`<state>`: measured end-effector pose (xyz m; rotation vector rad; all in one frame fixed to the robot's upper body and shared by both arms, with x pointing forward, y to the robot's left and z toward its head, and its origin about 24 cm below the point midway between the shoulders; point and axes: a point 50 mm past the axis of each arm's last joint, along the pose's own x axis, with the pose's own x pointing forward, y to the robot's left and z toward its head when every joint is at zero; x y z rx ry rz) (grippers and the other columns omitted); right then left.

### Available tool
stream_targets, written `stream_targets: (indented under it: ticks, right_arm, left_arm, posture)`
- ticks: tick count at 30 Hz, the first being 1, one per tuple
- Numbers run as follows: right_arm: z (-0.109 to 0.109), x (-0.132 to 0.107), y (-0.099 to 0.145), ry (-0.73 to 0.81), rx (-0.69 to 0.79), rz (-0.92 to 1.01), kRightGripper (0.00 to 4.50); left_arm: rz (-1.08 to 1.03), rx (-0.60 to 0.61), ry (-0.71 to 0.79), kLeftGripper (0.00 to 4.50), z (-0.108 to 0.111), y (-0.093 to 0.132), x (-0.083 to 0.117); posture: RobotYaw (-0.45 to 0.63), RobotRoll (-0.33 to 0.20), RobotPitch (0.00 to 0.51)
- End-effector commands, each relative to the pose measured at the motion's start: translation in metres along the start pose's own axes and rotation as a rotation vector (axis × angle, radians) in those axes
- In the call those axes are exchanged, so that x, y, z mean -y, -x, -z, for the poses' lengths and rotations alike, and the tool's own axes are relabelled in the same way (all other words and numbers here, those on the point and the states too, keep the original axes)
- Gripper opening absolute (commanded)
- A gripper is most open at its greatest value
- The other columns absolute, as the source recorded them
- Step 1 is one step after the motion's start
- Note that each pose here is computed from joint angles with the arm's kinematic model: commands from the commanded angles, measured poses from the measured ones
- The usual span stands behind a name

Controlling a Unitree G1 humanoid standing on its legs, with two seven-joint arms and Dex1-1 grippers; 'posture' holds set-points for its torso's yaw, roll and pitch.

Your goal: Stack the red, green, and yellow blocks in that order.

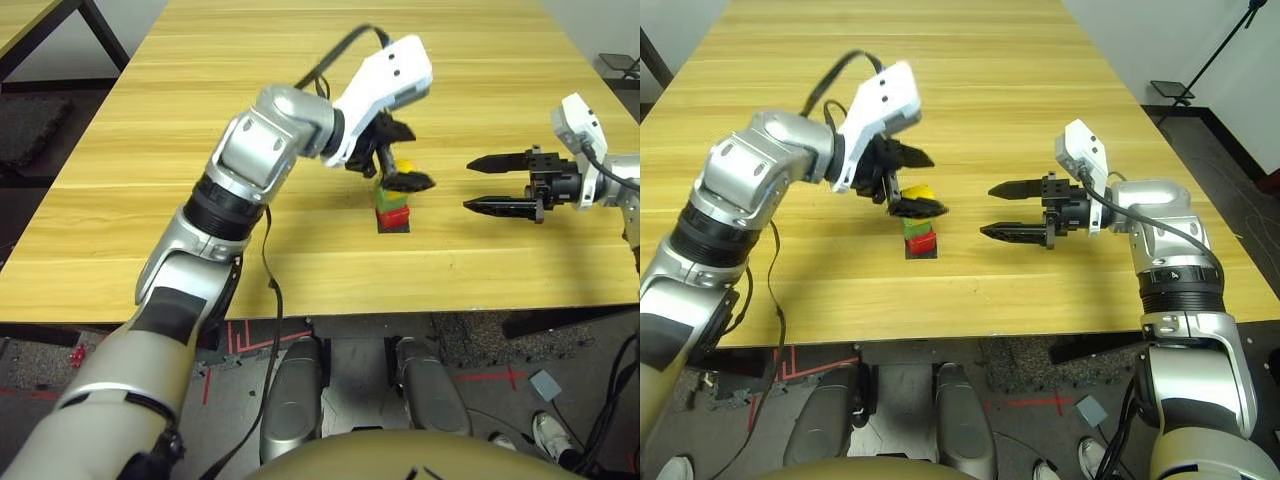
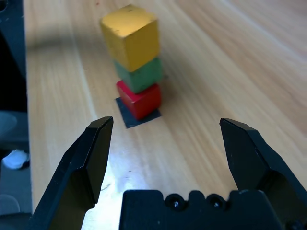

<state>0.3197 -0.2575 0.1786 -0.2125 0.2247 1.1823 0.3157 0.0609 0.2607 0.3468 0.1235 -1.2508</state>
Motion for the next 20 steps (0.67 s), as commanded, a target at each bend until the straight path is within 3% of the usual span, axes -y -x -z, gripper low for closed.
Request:
stream_targets:
  ticks: [1, 4, 9, 15, 20]
  right_arm:
    - [-0.001, 0.020, 0.029, -0.081, 0.133, 0.288, 4.50]
    - [0.013, 0.038, 0.054, -0.186, 0.266, 0.628, 4.50]
    - [0.046, 0.042, 0.085, -0.193, 0.302, 0.945, 4.50]
    - [0.068, 0.039, 0.102, -0.218, 0.304, 1.117, 4.50]
    - [0.083, 0.034, 0.111, -0.232, 0.265, 1.194, 4.50]
  left_arm:
    - [-0.285, 0.219, 0.144, 4.49, 0.006, 0.032, -0.018]
    - [-0.624, 0.362, 0.235, 4.49, 0.049, 0.066, -0.030]
    - [-1.000, 0.351, 0.331, 4.49, 0.131, 0.109, -0.021]
    - [-1.106, 0.297, 0.305, 4.49, 0.167, 0.117, -0.004]
    - [-1.136, 0.298, 0.273, 4.49, 0.175, 0.114, -0.004]
  posture:
    - [0.11, 0.025, 0.116]
    - [0.11, 0.004, 0.113]
    - [0.11, -0.015, 0.121]
    - [0.12, -0.024, 0.142]
    - [0.12, -0.027, 0.136]
